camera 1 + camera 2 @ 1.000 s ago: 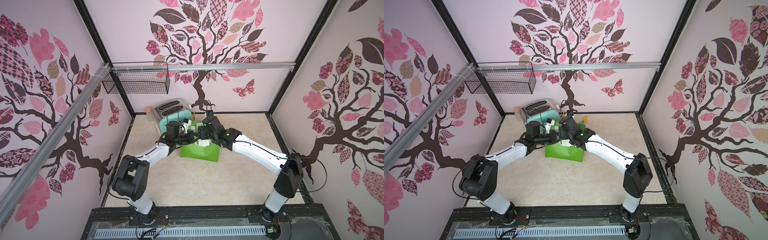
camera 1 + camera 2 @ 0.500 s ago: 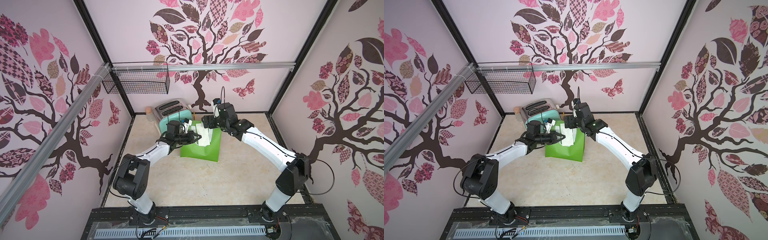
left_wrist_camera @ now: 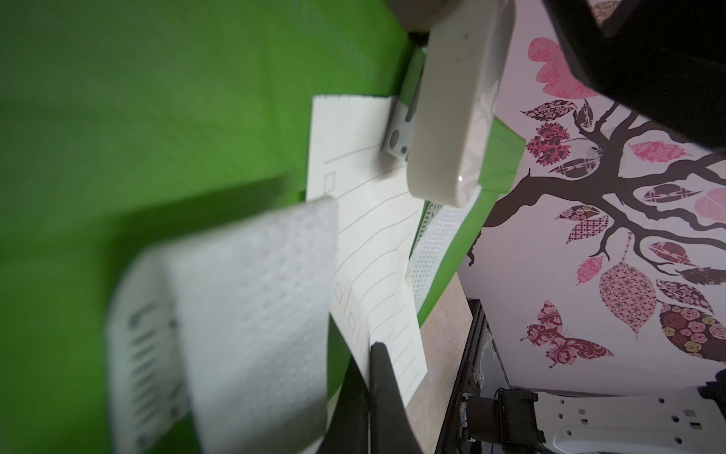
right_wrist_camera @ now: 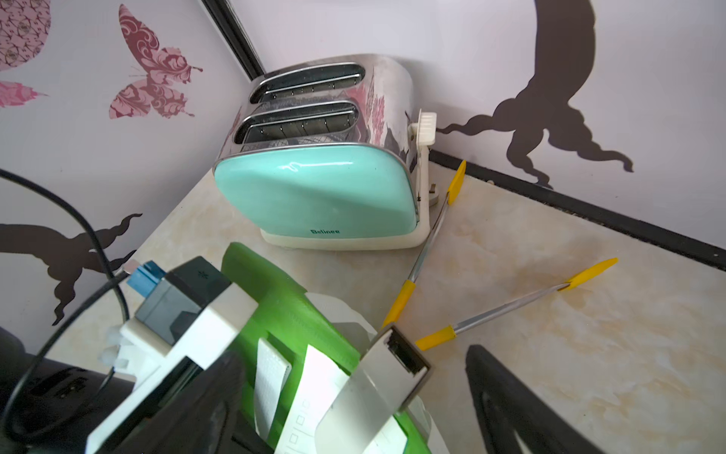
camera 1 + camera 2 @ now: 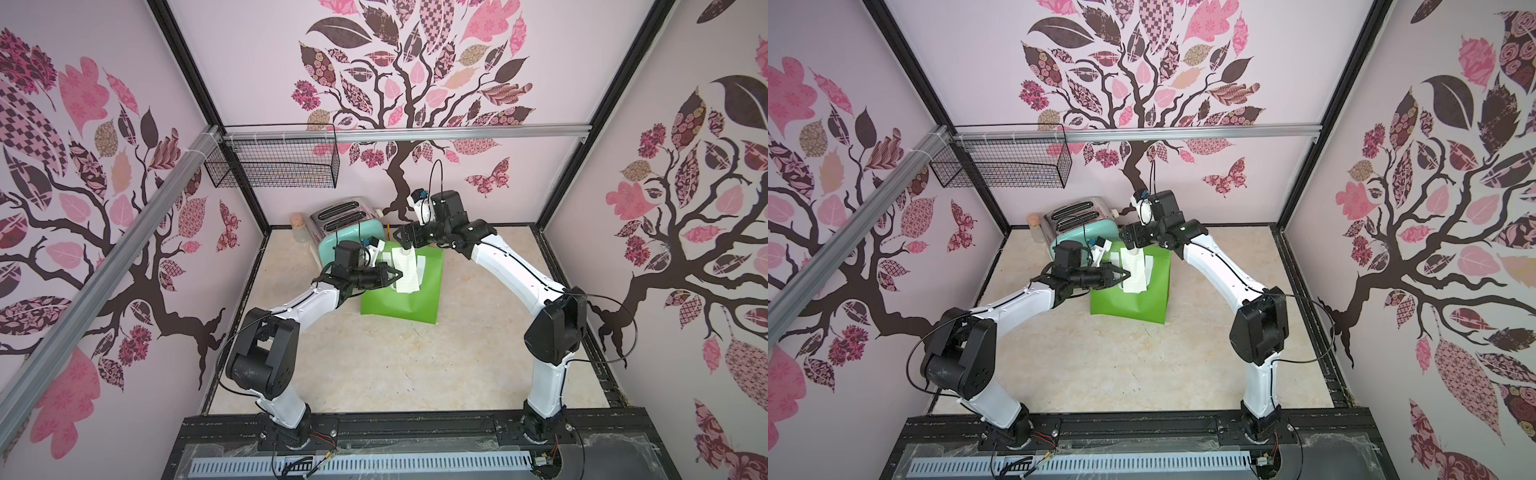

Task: Staple the receipts to the bags
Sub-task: Staple the receipt to the takeout bag.

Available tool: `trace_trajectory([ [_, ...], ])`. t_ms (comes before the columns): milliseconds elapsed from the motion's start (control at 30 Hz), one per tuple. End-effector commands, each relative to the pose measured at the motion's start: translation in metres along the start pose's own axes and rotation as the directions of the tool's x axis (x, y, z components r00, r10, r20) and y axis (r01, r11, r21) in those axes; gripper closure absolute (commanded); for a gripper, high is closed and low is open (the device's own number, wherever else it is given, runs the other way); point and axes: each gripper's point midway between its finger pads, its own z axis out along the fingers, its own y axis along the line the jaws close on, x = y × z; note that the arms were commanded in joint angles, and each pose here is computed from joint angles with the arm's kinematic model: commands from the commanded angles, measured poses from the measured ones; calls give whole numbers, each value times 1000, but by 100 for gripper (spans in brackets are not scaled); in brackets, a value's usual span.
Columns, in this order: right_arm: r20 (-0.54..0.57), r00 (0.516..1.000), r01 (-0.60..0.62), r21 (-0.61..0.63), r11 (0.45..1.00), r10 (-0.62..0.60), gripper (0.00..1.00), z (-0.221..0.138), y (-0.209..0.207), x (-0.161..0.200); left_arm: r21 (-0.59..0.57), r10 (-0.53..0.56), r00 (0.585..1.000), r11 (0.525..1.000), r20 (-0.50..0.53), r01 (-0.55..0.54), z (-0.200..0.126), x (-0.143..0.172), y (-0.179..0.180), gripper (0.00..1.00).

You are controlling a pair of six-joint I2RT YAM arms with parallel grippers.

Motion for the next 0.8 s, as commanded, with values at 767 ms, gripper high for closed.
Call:
trace_trajectory([
  [767,-135,991,-24,-270,962,-13,37,25,10,34,-8,68,998,998,12,-68,-1,-12,-3,100],
])
